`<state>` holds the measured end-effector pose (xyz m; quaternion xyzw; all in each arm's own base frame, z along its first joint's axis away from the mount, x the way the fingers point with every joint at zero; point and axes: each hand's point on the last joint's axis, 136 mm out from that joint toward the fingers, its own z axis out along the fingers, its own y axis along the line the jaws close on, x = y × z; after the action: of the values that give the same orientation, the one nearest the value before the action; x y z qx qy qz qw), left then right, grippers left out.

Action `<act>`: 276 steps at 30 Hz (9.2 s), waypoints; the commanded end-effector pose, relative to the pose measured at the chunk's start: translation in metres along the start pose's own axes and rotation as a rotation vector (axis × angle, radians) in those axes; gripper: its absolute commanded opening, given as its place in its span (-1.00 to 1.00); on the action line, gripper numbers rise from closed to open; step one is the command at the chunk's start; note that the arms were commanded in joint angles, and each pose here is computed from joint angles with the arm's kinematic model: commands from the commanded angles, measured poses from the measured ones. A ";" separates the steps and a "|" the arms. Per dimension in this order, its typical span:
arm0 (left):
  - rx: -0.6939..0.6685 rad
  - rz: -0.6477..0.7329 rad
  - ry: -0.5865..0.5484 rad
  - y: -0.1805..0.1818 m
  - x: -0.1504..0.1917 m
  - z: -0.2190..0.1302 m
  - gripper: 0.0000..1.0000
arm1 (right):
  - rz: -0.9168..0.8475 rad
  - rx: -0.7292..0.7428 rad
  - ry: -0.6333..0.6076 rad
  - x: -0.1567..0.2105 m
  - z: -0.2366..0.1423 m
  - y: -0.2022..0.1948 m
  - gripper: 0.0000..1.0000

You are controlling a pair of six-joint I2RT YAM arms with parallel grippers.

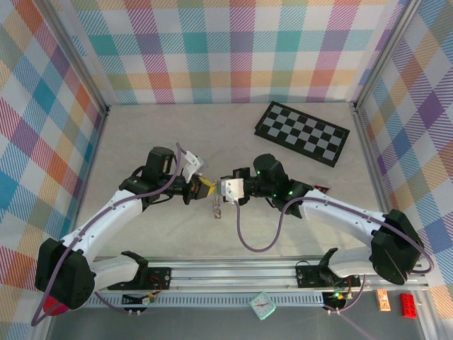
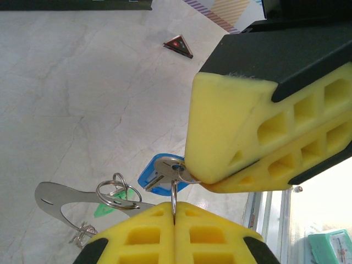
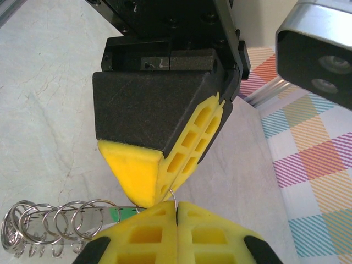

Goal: Put the keys on the keyring

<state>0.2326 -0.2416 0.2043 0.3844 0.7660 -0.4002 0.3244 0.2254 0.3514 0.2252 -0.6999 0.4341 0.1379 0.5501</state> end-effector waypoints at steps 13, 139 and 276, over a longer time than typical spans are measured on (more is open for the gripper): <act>0.044 0.027 -0.039 -0.011 -0.016 -0.004 -1.00 | -0.008 0.017 -0.011 -0.001 0.004 -0.005 -1.00; 0.000 0.179 -0.148 -0.016 -0.031 -0.013 -1.00 | 0.146 -0.156 -0.075 -0.019 -0.012 0.023 -0.35; 0.123 0.617 -0.225 -0.060 -0.021 -0.013 -1.00 | 0.573 -0.416 -0.066 0.004 -0.023 0.040 -1.00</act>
<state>0.1997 -0.2551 0.2314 0.5534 0.5915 -0.3573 0.4649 0.1893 0.3317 0.2024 -0.6327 0.5582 0.4069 0.3502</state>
